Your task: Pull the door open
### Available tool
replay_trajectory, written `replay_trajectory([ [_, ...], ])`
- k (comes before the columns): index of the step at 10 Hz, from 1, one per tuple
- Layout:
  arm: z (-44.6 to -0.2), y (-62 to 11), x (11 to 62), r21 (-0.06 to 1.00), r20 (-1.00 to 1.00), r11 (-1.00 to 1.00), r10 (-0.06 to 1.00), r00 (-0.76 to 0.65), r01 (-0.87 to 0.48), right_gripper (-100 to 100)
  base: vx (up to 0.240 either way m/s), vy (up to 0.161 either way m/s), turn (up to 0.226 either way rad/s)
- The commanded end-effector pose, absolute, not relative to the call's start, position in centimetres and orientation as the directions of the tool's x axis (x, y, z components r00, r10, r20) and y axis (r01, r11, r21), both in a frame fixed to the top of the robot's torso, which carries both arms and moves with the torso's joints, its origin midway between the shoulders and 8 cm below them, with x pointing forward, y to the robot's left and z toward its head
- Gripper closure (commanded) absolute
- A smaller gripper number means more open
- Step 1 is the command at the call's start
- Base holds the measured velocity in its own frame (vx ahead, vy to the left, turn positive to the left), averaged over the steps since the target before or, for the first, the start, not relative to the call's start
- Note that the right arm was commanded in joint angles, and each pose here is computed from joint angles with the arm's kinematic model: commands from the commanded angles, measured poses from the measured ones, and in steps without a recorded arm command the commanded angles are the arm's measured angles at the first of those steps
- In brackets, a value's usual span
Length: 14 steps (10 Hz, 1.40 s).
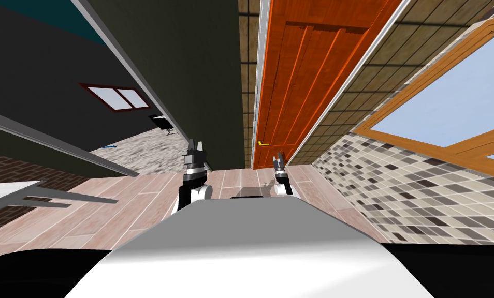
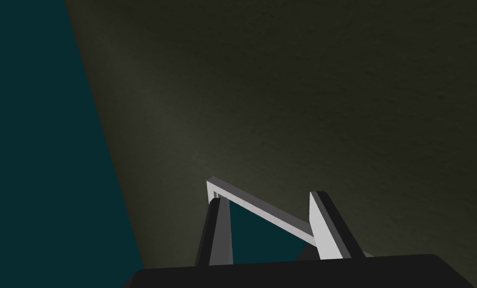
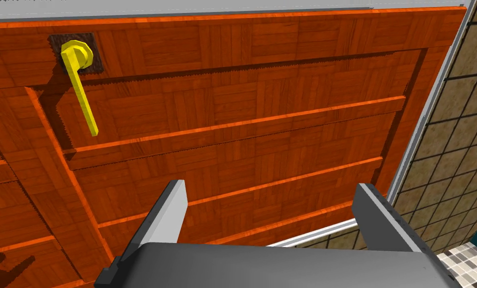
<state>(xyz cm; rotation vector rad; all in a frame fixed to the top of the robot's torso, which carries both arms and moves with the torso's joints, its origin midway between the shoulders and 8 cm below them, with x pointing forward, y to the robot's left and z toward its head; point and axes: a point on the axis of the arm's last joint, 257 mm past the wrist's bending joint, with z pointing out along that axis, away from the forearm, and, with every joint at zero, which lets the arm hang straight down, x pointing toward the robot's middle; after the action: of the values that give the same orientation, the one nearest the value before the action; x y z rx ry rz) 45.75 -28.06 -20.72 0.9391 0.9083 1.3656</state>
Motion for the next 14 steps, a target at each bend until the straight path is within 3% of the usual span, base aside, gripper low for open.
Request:
replay_trajectory([
  [1, -21.5, -28.4, 45.9, 0.934, 0.016, -0.011, 1.000, 0.012, -0.357, -100, 0.073, 0.000, 0.018],
  [14, -29.6, -30.3, 47.4, 0.977, 0.013, -0.007, 0.999, 0.030, -0.212, -100, 0.065, 0.000, 0.037],
])
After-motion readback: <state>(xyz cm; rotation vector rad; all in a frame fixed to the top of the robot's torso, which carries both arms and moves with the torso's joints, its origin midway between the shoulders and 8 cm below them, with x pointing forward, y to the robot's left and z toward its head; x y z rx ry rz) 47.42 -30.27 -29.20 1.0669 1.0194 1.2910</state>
